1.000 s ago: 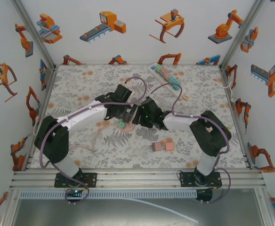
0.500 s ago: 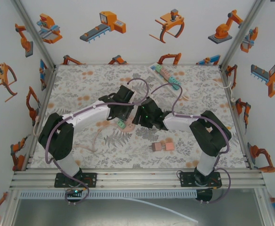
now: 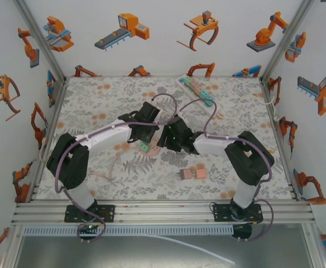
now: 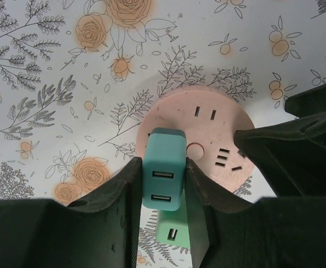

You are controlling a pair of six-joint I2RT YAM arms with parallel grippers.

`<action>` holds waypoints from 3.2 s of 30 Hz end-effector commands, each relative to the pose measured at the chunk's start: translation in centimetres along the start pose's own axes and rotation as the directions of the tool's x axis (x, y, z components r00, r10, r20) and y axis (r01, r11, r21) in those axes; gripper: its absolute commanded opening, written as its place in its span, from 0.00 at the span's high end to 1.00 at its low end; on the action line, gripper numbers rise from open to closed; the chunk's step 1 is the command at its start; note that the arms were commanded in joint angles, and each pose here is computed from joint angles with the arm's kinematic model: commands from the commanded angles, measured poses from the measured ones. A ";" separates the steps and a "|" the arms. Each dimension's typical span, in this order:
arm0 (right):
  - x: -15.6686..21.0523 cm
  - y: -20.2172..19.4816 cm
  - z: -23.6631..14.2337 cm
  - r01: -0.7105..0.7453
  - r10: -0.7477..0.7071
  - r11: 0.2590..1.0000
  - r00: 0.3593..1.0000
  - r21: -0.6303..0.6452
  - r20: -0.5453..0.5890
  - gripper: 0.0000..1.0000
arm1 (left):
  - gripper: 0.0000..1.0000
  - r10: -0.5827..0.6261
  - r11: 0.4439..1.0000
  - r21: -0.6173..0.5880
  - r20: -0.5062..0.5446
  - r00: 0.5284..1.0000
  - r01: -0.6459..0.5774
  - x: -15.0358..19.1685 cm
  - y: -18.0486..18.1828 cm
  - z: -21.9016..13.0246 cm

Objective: Pull the plug off the socket

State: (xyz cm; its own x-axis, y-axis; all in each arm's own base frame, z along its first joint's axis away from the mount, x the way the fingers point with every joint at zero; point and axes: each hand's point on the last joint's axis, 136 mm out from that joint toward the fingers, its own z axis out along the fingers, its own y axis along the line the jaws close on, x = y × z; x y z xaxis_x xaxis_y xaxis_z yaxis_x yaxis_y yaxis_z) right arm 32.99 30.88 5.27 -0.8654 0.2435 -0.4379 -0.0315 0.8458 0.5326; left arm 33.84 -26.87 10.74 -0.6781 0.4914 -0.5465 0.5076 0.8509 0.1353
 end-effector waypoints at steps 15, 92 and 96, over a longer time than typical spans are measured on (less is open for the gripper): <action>0.7 -2.0 0.3 -0.008 0.008 0.995 1.000 0.096 -0.001 0.46 | 0.80 -0.061 0.998 0.022 0.104 0.993 0.059 -2.5 1.3 -5.9; -7.0 -0.9 -14.0 0.006 0.051 0.992 0.891 -0.124 0.451 0.41 | 0.47 -0.700 0.639 0.402 -0.050 0.712 0.656 10.0 -8.7 -6.2; -7.5 -0.2 -14.3 0.053 -0.002 0.994 0.893 -0.101 0.450 0.41 | 0.47 -0.668 0.714 0.349 0.083 0.739 0.607 8.0 -5.9 -9.3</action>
State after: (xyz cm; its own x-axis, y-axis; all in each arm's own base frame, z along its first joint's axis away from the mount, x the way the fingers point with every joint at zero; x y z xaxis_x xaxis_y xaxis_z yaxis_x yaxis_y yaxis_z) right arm 31.40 22.41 16.49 -0.5967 0.4448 -0.6679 -0.1028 0.7831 0.6133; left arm 19.93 -29.02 12.21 -0.8445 -0.2827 -0.4549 0.1128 0.7363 -0.6671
